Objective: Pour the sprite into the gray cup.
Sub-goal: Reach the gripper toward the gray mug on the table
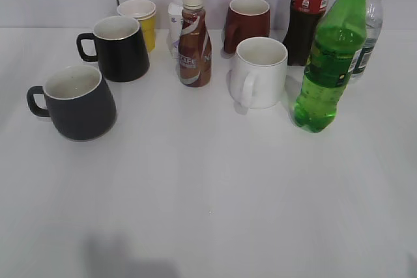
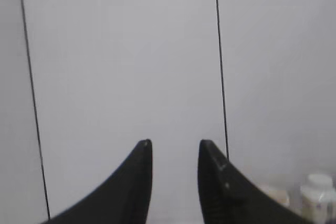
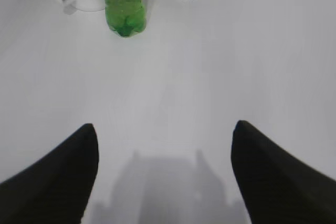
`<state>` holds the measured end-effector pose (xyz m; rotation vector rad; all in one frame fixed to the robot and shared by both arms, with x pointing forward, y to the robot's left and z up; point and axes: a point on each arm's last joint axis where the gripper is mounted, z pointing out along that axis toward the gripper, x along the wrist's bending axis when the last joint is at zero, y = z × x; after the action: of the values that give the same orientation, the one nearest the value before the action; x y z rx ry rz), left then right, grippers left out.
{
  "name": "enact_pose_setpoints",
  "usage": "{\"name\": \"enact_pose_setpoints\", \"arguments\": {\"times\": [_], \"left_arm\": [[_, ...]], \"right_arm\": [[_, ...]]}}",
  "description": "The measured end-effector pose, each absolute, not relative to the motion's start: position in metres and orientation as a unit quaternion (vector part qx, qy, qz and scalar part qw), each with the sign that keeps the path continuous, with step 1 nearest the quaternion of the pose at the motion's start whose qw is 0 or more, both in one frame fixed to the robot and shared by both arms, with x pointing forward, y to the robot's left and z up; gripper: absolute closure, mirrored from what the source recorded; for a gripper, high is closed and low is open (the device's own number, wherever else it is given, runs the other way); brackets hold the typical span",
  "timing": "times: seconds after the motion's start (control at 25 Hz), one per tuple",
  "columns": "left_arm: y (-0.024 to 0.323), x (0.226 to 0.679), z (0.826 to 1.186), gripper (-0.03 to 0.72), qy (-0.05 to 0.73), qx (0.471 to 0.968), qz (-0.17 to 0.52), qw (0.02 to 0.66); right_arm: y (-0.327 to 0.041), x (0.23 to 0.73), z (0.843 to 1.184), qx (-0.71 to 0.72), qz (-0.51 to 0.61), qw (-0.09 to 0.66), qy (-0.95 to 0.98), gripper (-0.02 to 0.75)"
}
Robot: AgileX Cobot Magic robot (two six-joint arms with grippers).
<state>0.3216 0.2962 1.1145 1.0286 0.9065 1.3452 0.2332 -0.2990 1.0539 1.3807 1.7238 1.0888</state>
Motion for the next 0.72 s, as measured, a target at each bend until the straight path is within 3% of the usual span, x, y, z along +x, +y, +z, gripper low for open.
{"name": "enact_pose_setpoints", "arguments": {"times": [0.32,0.72], "left_arm": [[0.29,0.419,1.051,0.449,0.464,0.528,0.501,0.505],[0.283,0.475,0.954,0.449,0.496,0.603,0.433,0.45]], "right_arm": [[-0.299,0.233,1.054,0.529,0.417,0.333,0.66,0.151],[-0.299,0.233,1.054,0.529,0.417,0.333,0.66,0.151]]}}
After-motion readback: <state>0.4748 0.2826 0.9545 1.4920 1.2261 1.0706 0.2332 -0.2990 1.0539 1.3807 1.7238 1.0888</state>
